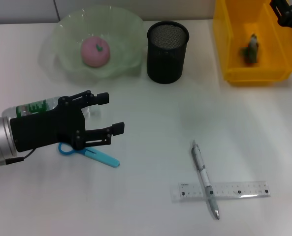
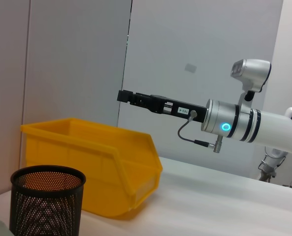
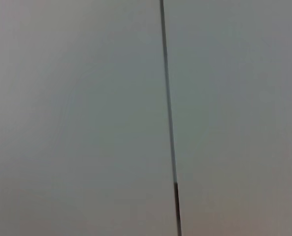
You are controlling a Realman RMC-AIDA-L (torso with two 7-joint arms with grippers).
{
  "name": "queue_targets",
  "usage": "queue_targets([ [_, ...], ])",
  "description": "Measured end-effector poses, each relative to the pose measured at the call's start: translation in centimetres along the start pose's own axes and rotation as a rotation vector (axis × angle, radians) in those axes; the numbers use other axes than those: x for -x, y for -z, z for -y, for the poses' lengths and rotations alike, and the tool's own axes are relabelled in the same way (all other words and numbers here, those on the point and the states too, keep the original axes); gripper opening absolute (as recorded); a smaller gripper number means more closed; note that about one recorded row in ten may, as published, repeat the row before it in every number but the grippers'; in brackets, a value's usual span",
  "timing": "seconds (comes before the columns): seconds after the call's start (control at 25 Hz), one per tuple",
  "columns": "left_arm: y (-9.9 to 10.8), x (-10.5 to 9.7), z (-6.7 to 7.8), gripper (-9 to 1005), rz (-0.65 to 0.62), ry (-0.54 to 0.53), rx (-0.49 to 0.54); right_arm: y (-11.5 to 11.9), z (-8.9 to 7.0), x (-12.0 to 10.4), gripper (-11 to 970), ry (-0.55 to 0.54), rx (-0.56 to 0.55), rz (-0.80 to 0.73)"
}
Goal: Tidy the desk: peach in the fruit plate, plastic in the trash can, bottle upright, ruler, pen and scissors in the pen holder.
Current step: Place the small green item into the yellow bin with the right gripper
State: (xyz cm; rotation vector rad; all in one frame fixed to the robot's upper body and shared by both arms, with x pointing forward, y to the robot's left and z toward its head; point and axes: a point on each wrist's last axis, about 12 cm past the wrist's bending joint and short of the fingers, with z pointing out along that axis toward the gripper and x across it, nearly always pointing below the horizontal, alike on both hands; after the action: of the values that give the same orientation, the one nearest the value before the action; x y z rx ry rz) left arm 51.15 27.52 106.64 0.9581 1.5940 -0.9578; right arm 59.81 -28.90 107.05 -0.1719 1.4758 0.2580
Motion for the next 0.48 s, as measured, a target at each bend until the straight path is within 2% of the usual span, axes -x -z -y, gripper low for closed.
queue_targets([
  [0.12,0.03,0.04,-0.01,814,0.0,-0.002,-0.001,0.02,0.04,0.0,509,-0.002,-0.003,0.001],
  [0.48,0.09,0.1,0.05,812,0.003,-0.003,-0.008,0.05,0.16,0.03,703,-0.01,-0.012,0.004],
])
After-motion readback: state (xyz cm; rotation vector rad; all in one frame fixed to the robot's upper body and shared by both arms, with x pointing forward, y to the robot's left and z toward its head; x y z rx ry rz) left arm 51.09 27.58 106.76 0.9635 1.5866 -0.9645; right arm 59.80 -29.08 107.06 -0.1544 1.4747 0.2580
